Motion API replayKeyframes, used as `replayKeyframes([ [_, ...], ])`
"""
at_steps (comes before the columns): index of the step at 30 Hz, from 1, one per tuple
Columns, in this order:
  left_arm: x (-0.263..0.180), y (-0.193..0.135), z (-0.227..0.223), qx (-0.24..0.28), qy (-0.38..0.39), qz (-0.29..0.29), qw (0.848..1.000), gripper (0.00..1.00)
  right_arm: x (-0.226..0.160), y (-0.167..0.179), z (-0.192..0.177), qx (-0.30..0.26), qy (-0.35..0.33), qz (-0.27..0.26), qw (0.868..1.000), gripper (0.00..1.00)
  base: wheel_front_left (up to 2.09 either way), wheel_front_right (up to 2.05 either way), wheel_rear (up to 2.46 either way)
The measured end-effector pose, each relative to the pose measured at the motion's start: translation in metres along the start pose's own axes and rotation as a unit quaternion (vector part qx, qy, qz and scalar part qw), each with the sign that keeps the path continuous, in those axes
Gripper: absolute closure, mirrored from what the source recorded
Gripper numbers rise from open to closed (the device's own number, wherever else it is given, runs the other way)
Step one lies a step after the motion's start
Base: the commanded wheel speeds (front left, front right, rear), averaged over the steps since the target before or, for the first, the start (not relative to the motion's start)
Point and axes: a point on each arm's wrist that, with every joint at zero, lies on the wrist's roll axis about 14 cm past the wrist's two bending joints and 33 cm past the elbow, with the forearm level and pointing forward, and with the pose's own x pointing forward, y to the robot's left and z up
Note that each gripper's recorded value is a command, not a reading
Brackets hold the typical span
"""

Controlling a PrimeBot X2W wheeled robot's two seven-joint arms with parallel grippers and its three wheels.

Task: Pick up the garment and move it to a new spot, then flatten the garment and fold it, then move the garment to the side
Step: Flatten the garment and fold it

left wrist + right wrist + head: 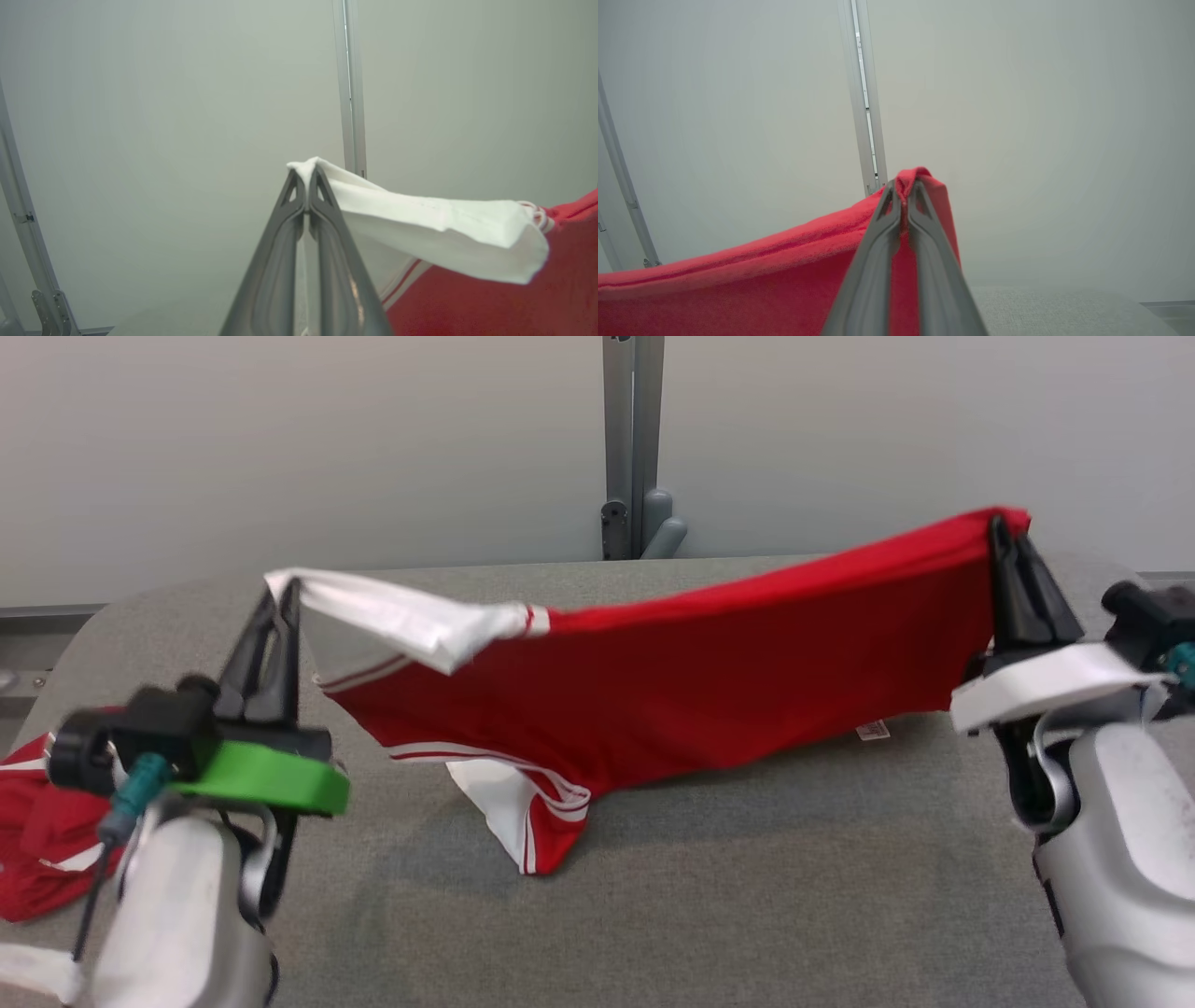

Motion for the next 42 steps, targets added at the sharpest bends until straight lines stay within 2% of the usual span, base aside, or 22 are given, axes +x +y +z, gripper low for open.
replayKeyframes([
  [4, 0.036, 0.018, 0.059, 0.062, -0.073, -0.013, 0.995, 1.0, 0.028, 0.003, 0.043, -0.023, -0.054, 0.022, 0.998, 1.0, 0.0, 0.0, 0.0],
  [7, 0.056, 0.022, 0.08, 0.096, -0.095, -0.026, 0.99, 1.0, 0.044, 0.003, 0.058, -0.031, -0.072, 0.029, 0.996, 1.0, 0.0, 0.0, 0.0],
  [13, 0.09, 0.022, 0.086, 0.141, -0.085, -0.053, 0.985, 1.0, 0.072, -0.001, 0.058, -0.065, -0.061, 0.041, 0.995, 1.0, 0.0, 0.0, 0.0],
  [21, 0.174, 0.044, 0.098, 0.224, -0.085, -0.056, 0.969, 1.0, 0.16, -0.009, 0.084, -0.128, -0.094, 0.039, 0.987, 1.0, 0.0, 0.0, 0.0],
  [26, 0.224, 0.065, 0.092, 0.308, -0.075, -0.04, 0.948, 1.0, 0.213, -0.018, 0.109, -0.174, -0.139, 0.019, 0.975, 1.0, 0.0, 0.0, 0.0],
  [30, 0.259, 0.063, 0.108, 0.34, -0.108, -0.032, 0.934, 1.0, 0.238, -0.029, 0.117, -0.189, -0.166, -0.005, 0.968, 1.0, 0.0, 0.0, 0.0],
  [33, 0.274, 0.049, 0.107, 0.337, -0.131, -0.047, 0.931, 1.0, 0.248, -0.041, 0.102, -0.185, -0.164, -0.022, 0.969, 1.0, 0.0, 0.0, 0.0],
  [35, 0.279, 0.041, 0.085, 0.318, -0.124, -0.06, 0.938, 1.0, 0.252, -0.043, 0.074, -0.191, -0.14, -0.02, 0.971, 1.0, 0.0, 0.0, 0.0],
  [39, 0.266, 0.05, -0.003, 0.261, -0.051, -0.065, 0.962, 1.0, 0.242, -0.057, -0.013, -0.177, -0.056, -0.019, 0.982, 1.0, 0.0, 0.0, 0.0],
  [42, 0.241, 0.05, -0.068, 0.208, 0.006, -0.062, 0.976, 1.0, 0.213, -0.065, -0.087, -0.151, 0.021, -0.015, 0.988, 1.0, 0.0, 0.0, 0.0],
])
